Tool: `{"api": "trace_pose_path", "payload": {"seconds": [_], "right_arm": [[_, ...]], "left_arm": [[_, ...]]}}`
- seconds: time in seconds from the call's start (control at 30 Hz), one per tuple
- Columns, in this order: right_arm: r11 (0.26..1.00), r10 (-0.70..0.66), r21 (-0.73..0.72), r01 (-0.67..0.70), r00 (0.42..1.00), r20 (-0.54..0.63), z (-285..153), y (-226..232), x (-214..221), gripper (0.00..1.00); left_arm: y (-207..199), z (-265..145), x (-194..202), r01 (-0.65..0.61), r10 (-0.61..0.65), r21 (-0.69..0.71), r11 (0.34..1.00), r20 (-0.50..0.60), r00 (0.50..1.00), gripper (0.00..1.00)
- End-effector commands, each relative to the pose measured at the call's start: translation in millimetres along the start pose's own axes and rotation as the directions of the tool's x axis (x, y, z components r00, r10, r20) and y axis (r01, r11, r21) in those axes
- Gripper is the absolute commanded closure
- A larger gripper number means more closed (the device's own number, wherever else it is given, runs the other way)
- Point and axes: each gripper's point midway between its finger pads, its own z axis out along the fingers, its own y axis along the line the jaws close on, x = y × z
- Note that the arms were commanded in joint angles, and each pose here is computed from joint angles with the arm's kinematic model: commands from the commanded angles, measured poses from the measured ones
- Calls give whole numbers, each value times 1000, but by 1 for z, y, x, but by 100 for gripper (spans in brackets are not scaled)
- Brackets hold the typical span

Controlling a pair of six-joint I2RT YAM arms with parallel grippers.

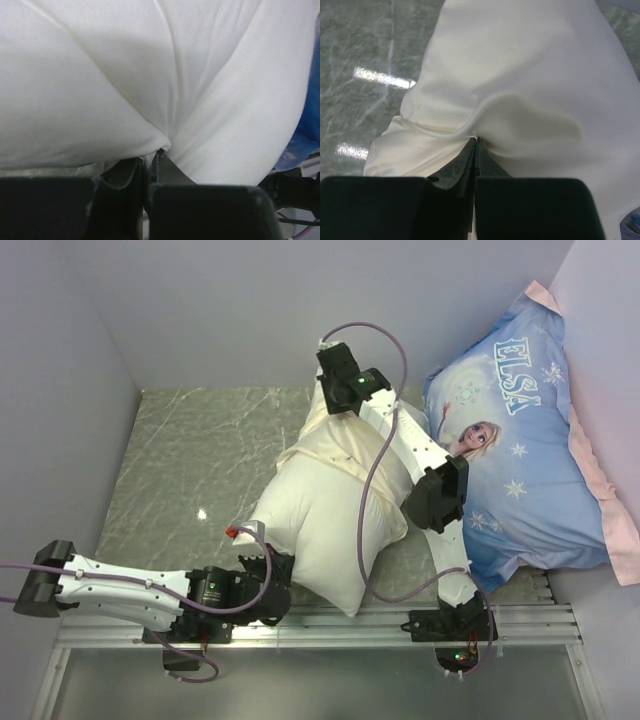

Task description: Remove the pillowcase from the pillow

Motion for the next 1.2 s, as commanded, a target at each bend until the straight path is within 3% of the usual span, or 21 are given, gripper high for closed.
{"api": "trace_pose_path", "payload": {"seconds": [0.0, 0.1, 0.2, 0.23, 0.3, 0.4, 0.5, 0.6, 0.63, 0.67, 0.7, 0.73, 0.83, 0.87, 0.9, 0.97, 1.0, 1.03, 1.17], "right_arm": [[963, 145, 198, -183, 971, 190, 6, -80, -51, 100], [948, 211, 195, -251, 956, 204, 8, -100, -53, 100], [954, 238, 133, -270, 946, 221, -2, -94, -58, 100], [956, 240, 116, -271, 944, 225, -6, -91, -60, 100], [958, 250, 84, -274, 942, 226, -14, -84, -60, 100], [961, 257, 42, -272, 942, 215, -18, -73, -57, 100], [962, 268, 5, -274, 943, 198, -17, -61, -49, 100], [961, 276, -21, -277, 943, 185, -17, -51, -40, 100], [961, 277, -27, -276, 944, 180, -19, -49, -36, 100], [961, 277, -32, -275, 944, 179, -20, -45, -35, 100], [961, 277, -35, -276, 944, 178, -20, -44, -34, 100], [960, 280, -41, -277, 944, 175, -21, -43, -33, 100], [959, 282, -60, -275, 945, 165, -23, -39, -31, 100], [960, 279, -61, -273, 946, 162, -23, -38, -29, 100], [960, 279, -65, -272, 946, 164, -24, -38, -29, 100], [962, 274, -66, -266, 949, 154, -22, -37, -25, 100], [962, 273, -65, -266, 950, 151, -21, -37, -24, 100], [963, 270, -63, -264, 952, 141, -18, -36, -20, 100], [964, 264, -68, -257, 956, 126, -13, -33, -13, 100]], "left_arm": [[-4, -30, 5, -54, 55, 8, 999, -106, 993, 100], [2, -44, -18, -14, 13, -13, 1000, -82, 997, 100], [13, -58, -66, 77, -77, -28, 997, 4, 997, 100], [14, -65, -86, 184, -184, -11, 983, 35, 982, 100], [24, -76, -135, 279, -277, 14, 960, 152, 949, 99], [38, -96, -205, 334, -347, 95, 938, 301, 888, 99], [36, -110, -242, 283, -307, 120, 952, 387, 870, 100], [2, -110, -252, 124, -141, 69, 990, 438, 888, 99], [-14, -103, -243, -34, 36, -12, 999, 442, 896, 99], [-25, -99, -241, -65, 75, -37, 997, 441, 894, 99], [-31, -97, -252, -59, 85, -72, 996, 437, 896, 99], [-43, -78, -240, -157, 210, -162, 974, 400, 892, 99], [-45, -31, -242, -236, 333, -317, 918, 297, 895, 99], [-48, -25, -234, -291, 375, -311, 905, 255, 891, 99], [-43, -9, -245, -234, 331, -323, 917, 287, 899, 100], [-43, 9, -246, -261, 314, -224, 939, 247, 917, 100], [-19, 23, -267, -184, 260, -261, 948, 300, 918, 100], [-19, 31, -266, -182, 229, -187, 965, 270, 935, 100], [37, 61, -297, -83, 150, -251, 965, 261, 954, 100]]}}
